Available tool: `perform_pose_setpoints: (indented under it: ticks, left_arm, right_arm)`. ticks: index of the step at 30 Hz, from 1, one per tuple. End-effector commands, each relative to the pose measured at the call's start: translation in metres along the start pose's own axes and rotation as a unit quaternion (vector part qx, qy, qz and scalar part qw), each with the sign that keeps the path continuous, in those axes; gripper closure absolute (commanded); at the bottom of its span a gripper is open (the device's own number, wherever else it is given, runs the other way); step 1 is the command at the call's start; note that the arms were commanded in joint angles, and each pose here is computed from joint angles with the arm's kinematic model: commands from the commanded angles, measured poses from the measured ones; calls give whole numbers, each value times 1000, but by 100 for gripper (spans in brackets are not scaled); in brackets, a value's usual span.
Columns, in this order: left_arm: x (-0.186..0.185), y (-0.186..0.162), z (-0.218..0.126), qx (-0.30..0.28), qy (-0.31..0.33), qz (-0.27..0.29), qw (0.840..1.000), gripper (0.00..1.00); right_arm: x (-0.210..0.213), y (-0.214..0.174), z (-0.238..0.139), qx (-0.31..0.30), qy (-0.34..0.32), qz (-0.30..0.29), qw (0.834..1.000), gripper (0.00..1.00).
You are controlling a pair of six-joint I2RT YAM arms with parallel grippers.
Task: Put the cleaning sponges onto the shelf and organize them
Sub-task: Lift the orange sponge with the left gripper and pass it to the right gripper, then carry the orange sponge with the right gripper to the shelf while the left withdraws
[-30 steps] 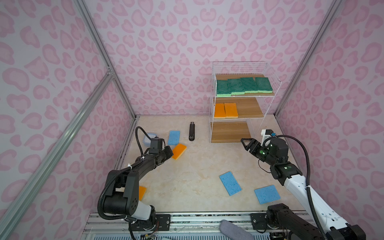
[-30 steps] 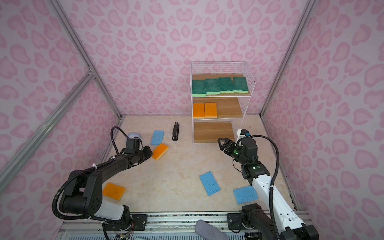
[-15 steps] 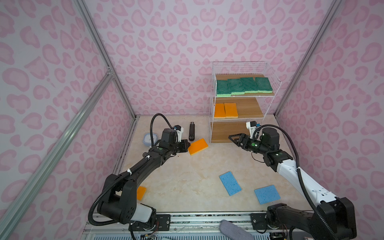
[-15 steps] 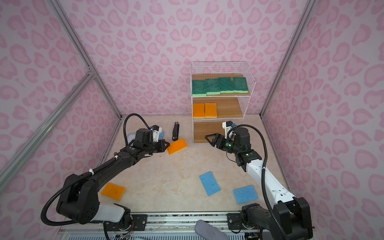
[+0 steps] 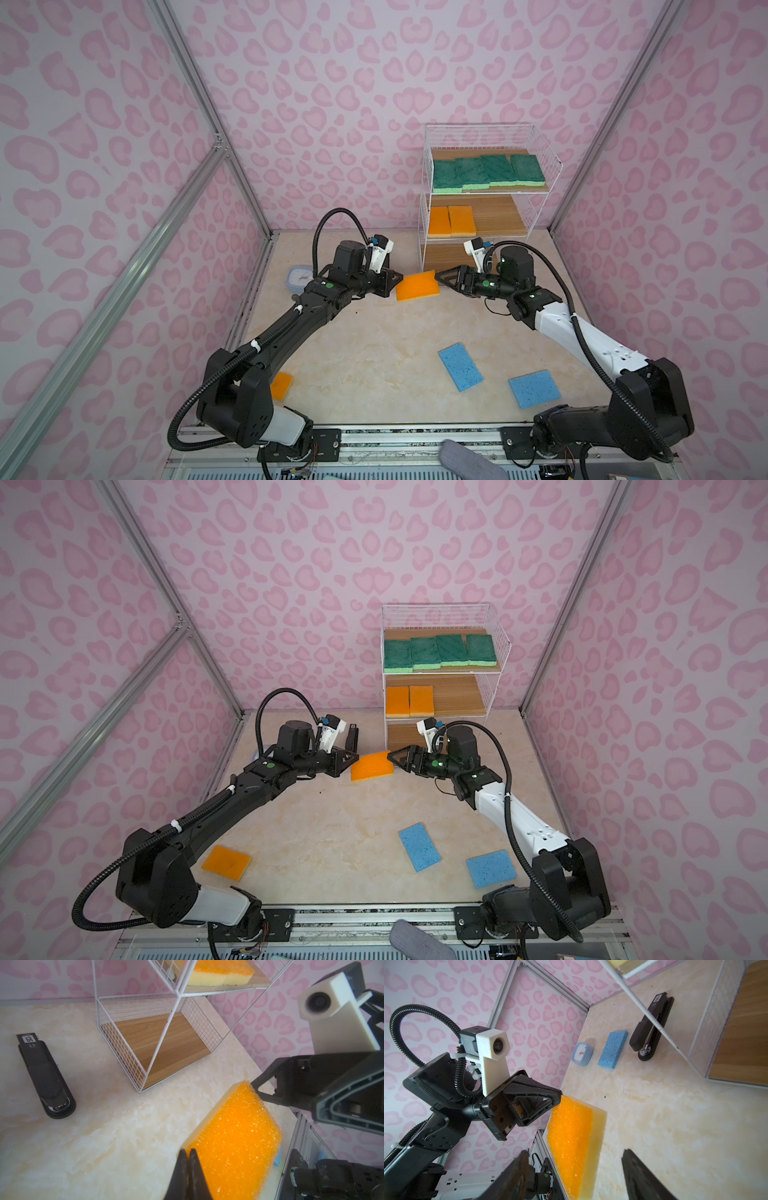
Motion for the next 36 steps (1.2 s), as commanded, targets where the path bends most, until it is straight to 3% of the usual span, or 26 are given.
perform_pose_setpoints:
  ticks: [1, 17, 21, 24, 30, 31, 33, 34, 35, 36]
  left_arm:
    - [-6, 2, -1, 2, -15, 25, 1000, 96]
    - [-11, 5, 0, -1, -19, 38, 999, 96]
    - [-10, 4, 1, -1, -19, 37, 999, 96]
    - [-11, 4, 2, -1, -22, 35, 999, 96]
    - [-10, 3, 3, -4, -25, 30, 999, 95]
    - [-10, 3, 3, -5, -23, 29, 999, 88]
    - [-6, 5, 2, -8, -3, 22, 1000, 54]
    - [0, 5, 0, -9, 26, 13, 1000, 9]
    - [7, 5, -3, -15, 66, 1, 998, 2]
    - [13, 4, -6, -19, 93, -8, 995, 2]
  right_arm:
    - [5, 2, 4, 8, 19, -6, 1000, 33]
    - [-6, 8, 23, 24, 25, 8, 999, 61]
    - [-9, 5, 24, 29, 24, 12, 999, 71]
    - [-10, 4, 24, 27, 23, 12, 999, 85]
    - [-7, 6, 19, 7, 20, 4, 1000, 94]
    - [-6, 6, 18, 2, 20, 5, 1000, 95]
    - [-5, 6, 15, -10, 20, 7, 1000, 97]
    - [-5, 7, 13, -17, 19, 9, 1000, 97]
    - [-5, 6, 11, -27, 14, 12, 999, 97]
    - [-7, 7, 8, -38, 7, 16, 999, 97]
Point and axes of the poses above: each gripper's point midway between its finger pads, its own z axis out along the fingers, its own x axis along the line the jaws close on, y = z × x, the point moved 6 cm from there along -z, back along the fingers, and after that the axes turned 9 degrees about z, right-handed, at the moved point
